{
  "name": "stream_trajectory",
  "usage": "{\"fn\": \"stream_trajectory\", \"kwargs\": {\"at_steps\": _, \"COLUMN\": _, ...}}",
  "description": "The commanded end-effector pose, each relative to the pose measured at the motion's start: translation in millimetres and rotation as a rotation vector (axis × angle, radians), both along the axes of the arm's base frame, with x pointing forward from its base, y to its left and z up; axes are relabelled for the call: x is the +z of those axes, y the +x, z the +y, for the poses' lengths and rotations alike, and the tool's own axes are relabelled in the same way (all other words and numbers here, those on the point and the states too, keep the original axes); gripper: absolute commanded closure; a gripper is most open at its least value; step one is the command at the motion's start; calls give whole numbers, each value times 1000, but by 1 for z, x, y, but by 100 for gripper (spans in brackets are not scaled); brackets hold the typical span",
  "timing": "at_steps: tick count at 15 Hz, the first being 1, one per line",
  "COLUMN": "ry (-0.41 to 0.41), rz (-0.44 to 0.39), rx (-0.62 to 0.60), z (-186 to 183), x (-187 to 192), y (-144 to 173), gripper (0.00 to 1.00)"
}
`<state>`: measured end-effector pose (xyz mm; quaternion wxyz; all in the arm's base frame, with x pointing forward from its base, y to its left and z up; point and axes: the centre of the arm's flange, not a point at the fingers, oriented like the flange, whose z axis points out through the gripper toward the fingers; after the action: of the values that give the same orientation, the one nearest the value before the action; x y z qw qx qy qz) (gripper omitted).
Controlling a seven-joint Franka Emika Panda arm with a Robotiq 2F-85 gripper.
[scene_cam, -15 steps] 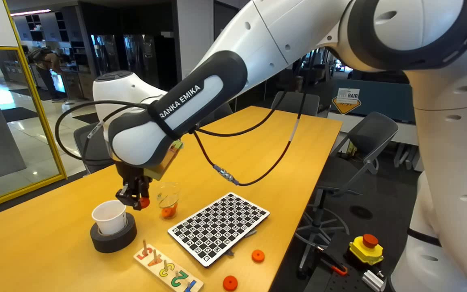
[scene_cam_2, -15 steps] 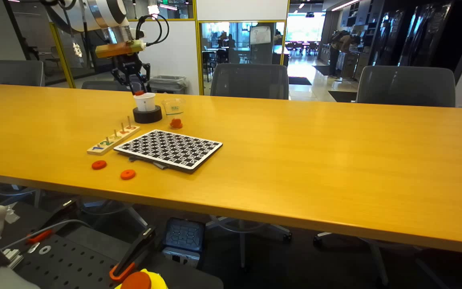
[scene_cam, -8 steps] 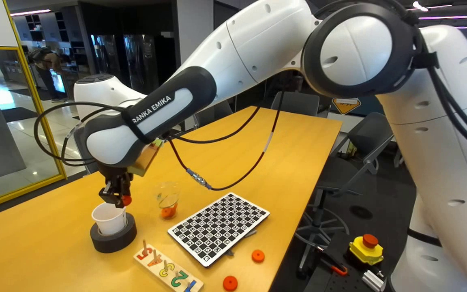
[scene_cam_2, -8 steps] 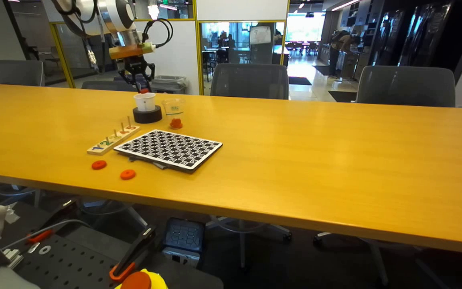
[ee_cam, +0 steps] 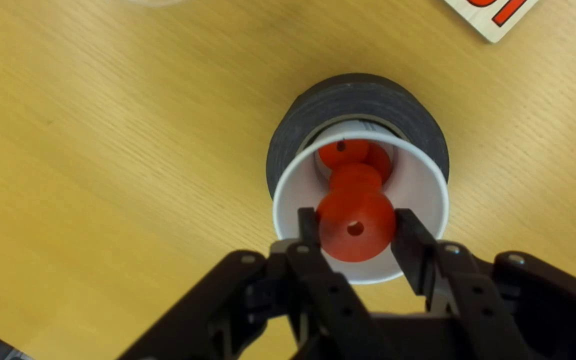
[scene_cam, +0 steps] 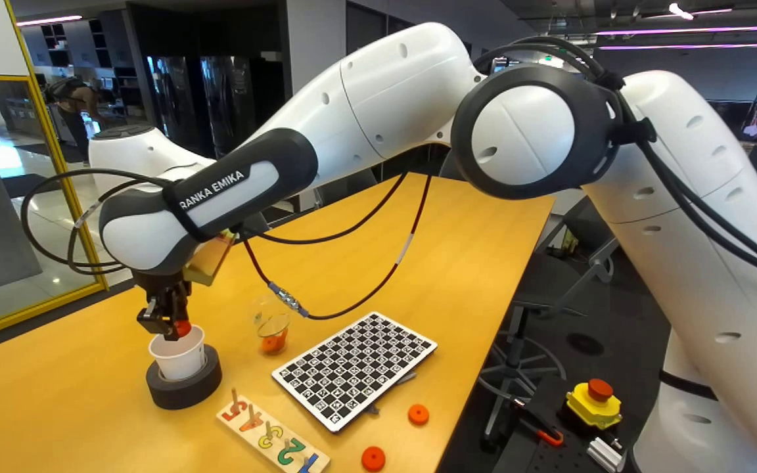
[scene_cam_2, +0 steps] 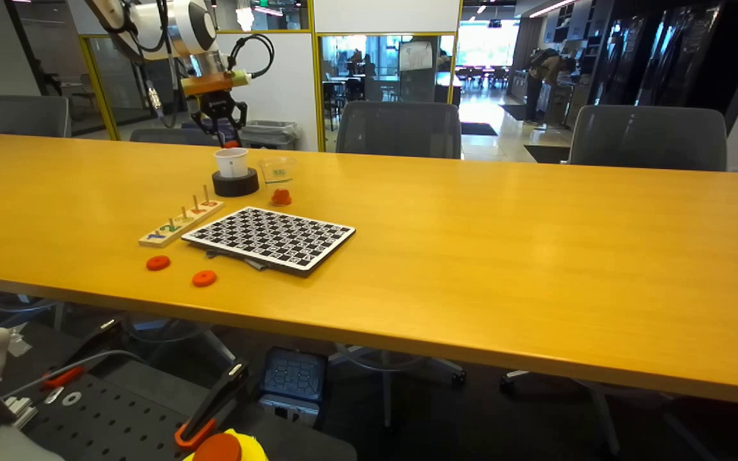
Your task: Pick up all the orange objects from the checkers board and the table, and put them in two cups
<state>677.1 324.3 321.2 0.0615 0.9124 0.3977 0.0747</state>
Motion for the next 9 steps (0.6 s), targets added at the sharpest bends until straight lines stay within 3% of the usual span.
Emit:
{"fn": "stream_trajectory", "kwargs": {"at_steps": 1, "ry": 9, "rz": 13, "rx": 33, "z": 15, "x": 7, "y": 20, "gripper": 79}}
{"fn": "stream_trajectory", "kwargs": {"at_steps": 4, "ry": 9, "rz": 20, "rx": 39, "z": 17, "x": 4, "y": 23, "gripper": 79}}
{"fn": "stream_trajectory", "kwargs": {"at_steps": 5, "ry": 9, "rz": 25, "rx": 38, "z": 17, "x": 3, "y": 23, "gripper": 63}}
{"fn": "stream_trajectory", "kwargs": {"at_steps": 6, "ry": 9, "rz": 29, "rx": 37, "z": 16, "x": 3, "y": 24, "gripper": 34}}
{"fn": "stream_trajectory", "kwargs": {"at_steps": 7, "ry": 7, "rz": 32, "rx": 34, "z": 15, "x": 2, "y": 24, "gripper": 33}}
{"fn": "stream_trajectory", "kwargs": {"at_steps": 9, "ry": -1, "rz": 39, "rx": 30, "z": 13, "x": 1, "y": 23, "gripper": 19}}
